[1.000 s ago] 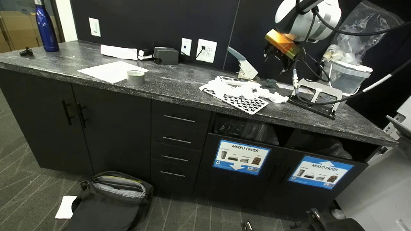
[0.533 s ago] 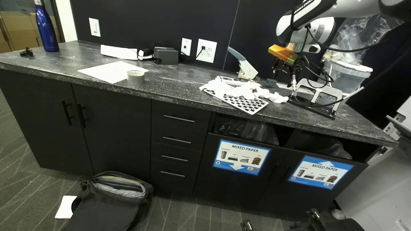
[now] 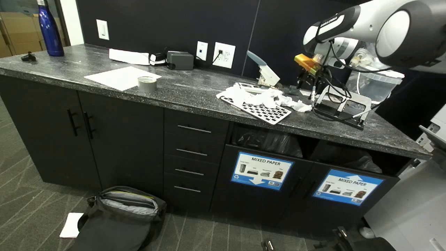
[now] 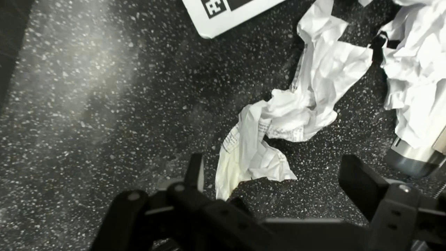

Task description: Put all the white pieces of paper in the left bin

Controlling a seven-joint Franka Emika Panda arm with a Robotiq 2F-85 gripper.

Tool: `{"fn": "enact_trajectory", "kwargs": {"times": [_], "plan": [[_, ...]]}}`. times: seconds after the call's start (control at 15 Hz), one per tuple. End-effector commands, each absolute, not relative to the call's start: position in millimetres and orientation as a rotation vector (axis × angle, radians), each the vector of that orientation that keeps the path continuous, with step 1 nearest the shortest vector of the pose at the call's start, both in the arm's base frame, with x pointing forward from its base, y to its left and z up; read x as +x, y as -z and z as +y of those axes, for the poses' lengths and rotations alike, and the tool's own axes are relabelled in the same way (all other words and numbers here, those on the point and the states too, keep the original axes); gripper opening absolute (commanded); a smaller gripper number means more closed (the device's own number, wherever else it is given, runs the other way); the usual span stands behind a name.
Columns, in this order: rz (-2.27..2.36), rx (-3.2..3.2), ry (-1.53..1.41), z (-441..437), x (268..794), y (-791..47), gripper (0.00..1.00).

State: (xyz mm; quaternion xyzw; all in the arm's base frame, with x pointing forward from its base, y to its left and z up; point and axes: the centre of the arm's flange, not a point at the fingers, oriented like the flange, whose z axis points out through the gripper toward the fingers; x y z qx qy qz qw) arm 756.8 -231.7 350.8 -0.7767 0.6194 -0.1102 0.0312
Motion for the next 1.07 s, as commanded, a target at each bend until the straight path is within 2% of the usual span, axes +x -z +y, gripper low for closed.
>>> {"fn": "enact_trajectory", "kwargs": {"times": [0.0, 0.6, 0.67, 0.73, 0.8, 1.0], "plan": [[1.96, -2.336, 0.317, -261, 831, -341, 1.0], [1.992, -2.355, 0.236, -275, 848, -297, 1.0], [1.988, -2.366, 0.236, -277, 848, -295, 0.75], [1.987, -2.375, 0.236, -278, 849, -293, 0.74], [1.985, -2.383, 0.232, -279, 849, -291, 0.68], [1.985, -2.405, 0.215, -281, 848, -288, 0.42]]}}
